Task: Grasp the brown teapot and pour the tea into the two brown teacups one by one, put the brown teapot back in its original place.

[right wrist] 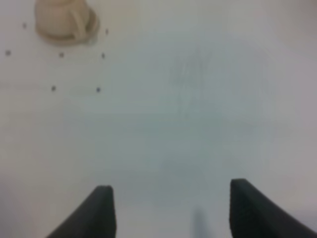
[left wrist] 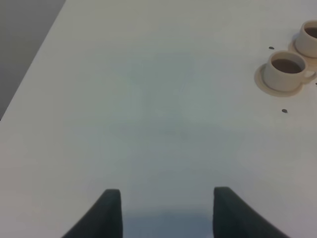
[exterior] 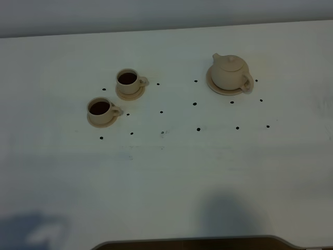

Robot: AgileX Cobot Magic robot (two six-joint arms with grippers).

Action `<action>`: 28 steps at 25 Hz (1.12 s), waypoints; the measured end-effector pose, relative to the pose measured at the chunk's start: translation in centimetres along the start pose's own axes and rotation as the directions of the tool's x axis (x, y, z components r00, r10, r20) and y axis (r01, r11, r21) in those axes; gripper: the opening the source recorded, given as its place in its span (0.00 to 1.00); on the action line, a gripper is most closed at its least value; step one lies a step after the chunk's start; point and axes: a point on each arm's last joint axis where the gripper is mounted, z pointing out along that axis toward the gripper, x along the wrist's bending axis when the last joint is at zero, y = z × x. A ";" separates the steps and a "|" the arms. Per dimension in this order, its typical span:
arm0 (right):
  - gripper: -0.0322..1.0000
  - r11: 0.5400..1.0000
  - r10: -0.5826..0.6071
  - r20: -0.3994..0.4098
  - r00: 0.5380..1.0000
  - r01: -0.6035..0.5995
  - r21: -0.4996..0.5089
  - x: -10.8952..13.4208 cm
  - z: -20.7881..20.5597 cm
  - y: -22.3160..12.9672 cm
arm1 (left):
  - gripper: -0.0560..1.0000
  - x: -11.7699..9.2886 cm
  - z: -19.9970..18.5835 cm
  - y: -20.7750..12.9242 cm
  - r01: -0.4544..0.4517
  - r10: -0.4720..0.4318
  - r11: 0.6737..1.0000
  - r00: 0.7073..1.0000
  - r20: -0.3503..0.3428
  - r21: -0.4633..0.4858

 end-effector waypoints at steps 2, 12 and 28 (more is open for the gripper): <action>0.51 1.000 0.001 0.000 1.000 -0.001 -0.011 0.0 -0.1 -0.1 | 0.47 0.0 0.0 0.0 0.000 0.000 1.000 1.000 0.000 0.000; 0.51 1.000 0.001 -0.001 1.000 -0.001 -0.013 0.0 -0.2 -0.1 | 0.47 0.0 0.0 0.0 0.000 0.000 1.000 1.000 0.000 0.000; 0.51 1.000 0.002 -0.002 1.000 -0.002 -0.013 0.0 -0.2 -0.1 | 0.47 0.0 0.0 0.0 0.000 0.000 1.000 1.000 0.000 0.000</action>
